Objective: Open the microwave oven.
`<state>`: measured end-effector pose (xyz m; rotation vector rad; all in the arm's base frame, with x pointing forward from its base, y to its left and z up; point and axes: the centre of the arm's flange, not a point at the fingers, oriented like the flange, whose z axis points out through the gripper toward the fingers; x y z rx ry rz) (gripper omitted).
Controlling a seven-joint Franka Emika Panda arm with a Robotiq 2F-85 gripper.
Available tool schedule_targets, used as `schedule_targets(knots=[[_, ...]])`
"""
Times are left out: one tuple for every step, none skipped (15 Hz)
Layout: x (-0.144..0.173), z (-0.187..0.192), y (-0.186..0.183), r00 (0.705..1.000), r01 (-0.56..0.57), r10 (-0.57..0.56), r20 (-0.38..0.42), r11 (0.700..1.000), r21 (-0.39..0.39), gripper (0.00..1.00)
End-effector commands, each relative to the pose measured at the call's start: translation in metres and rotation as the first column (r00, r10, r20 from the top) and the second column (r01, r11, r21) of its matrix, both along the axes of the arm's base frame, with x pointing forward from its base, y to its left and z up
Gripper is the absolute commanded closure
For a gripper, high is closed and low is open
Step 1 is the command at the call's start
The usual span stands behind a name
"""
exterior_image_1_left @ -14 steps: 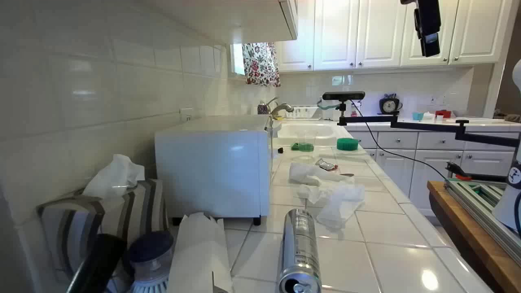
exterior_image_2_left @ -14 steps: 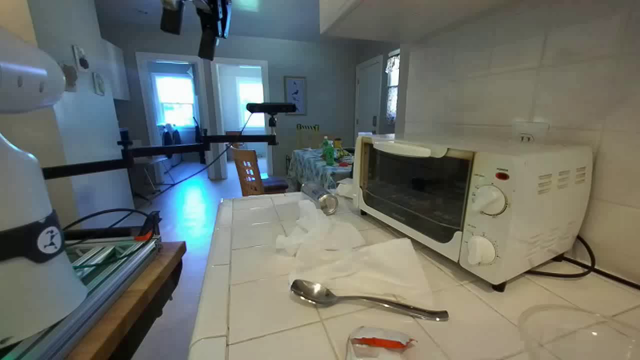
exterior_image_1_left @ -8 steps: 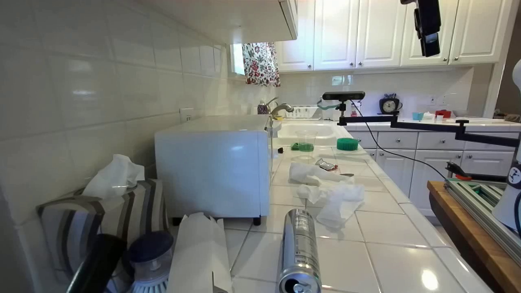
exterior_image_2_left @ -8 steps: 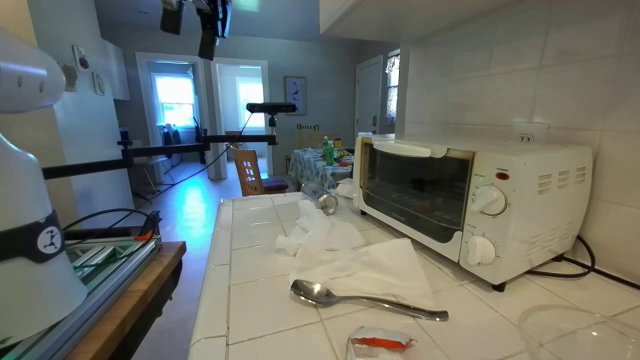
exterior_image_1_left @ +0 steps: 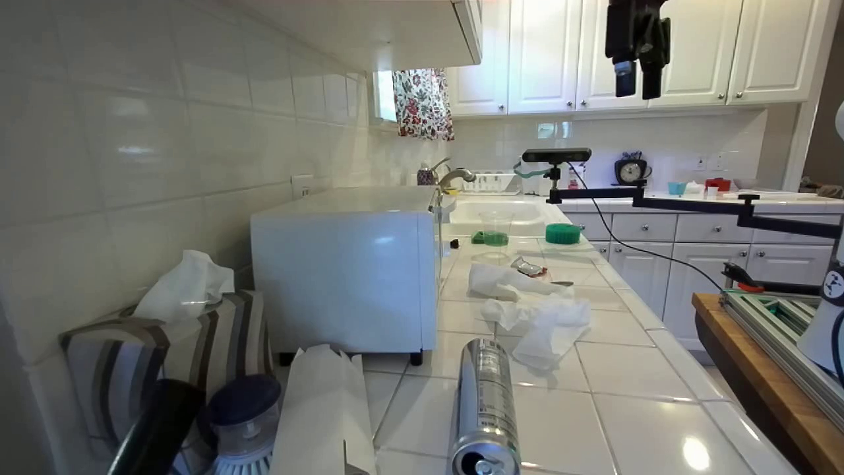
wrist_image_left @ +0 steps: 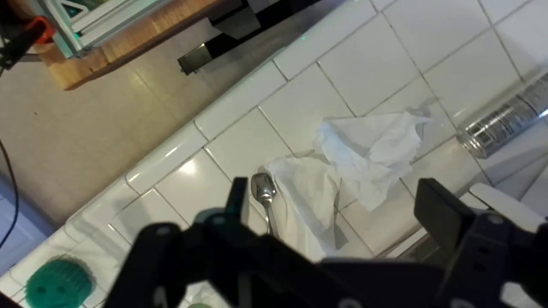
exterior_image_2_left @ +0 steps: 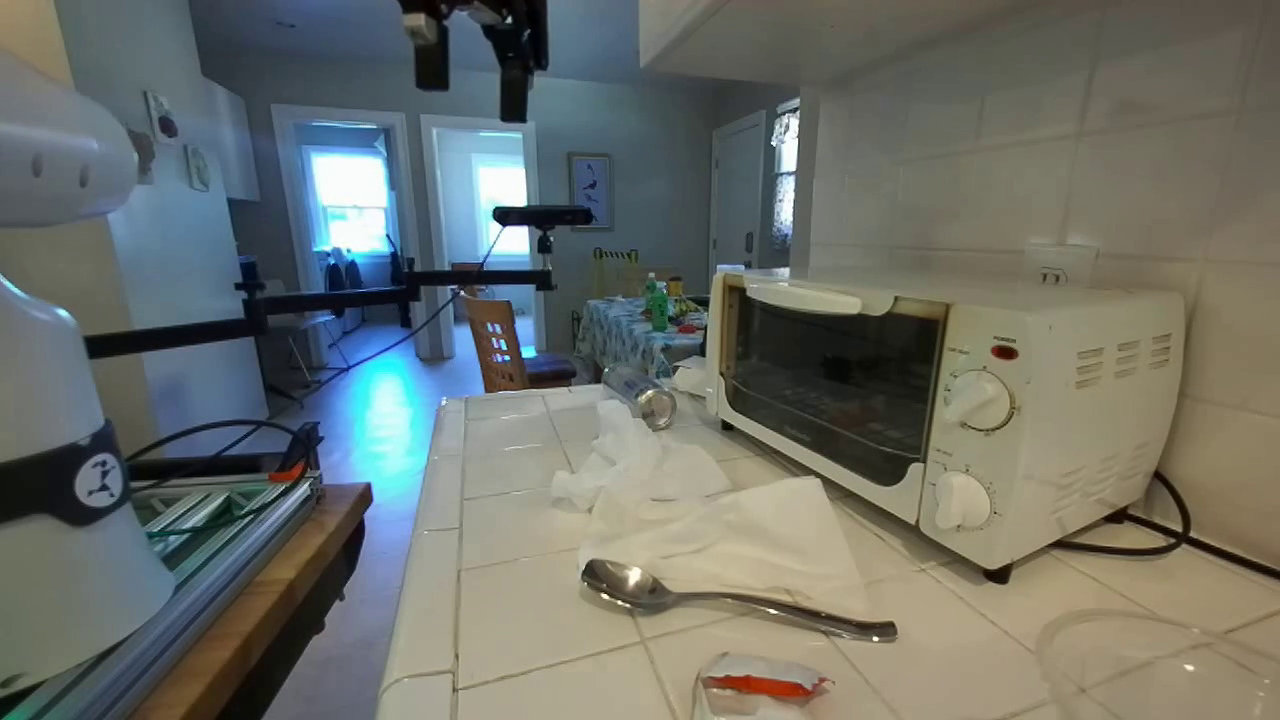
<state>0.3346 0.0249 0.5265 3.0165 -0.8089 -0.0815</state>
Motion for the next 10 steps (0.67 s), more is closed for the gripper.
schedule_targets(knots=[[0.012, -0.011, -0.004, 0.982, 0.173, -0.177, 0.072, 0.983, 0.060, 0.00], [0.015, -0.015, -0.007, 0.971, 0.211, -0.219, 0.097, 0.974, 0.079, 0.00], [0.019, -0.019, -0.010, 0.958, 0.250, -0.261, 0.121, 0.963, 0.097, 0.00], [0.021, -0.024, -0.011, 0.943, 0.287, -0.302, 0.142, 0.950, 0.120, 0.00], [0.023, -0.030, -0.011, 0.925, 0.320, -0.341, 0.168, 0.937, 0.140, 0.00], [0.025, -0.035, -0.010, 0.906, 0.350, -0.378, 0.193, 0.922, 0.162, 0.00], [0.027, -0.038, -0.009, 0.885, 0.375, -0.411, 0.220, 0.908, 0.187, 0.00], [0.030, -0.040, -0.009, 0.861, 0.399, -0.444, 0.248, 0.892, 0.213, 0.00], [0.033, -0.041, -0.009, 0.835, 0.420, -0.474, 0.279, 0.877, 0.233, 0.00], [0.037, -0.042, -0.010, 0.813, 0.434, -0.495, 0.307, 0.866, 0.248, 0.00]])
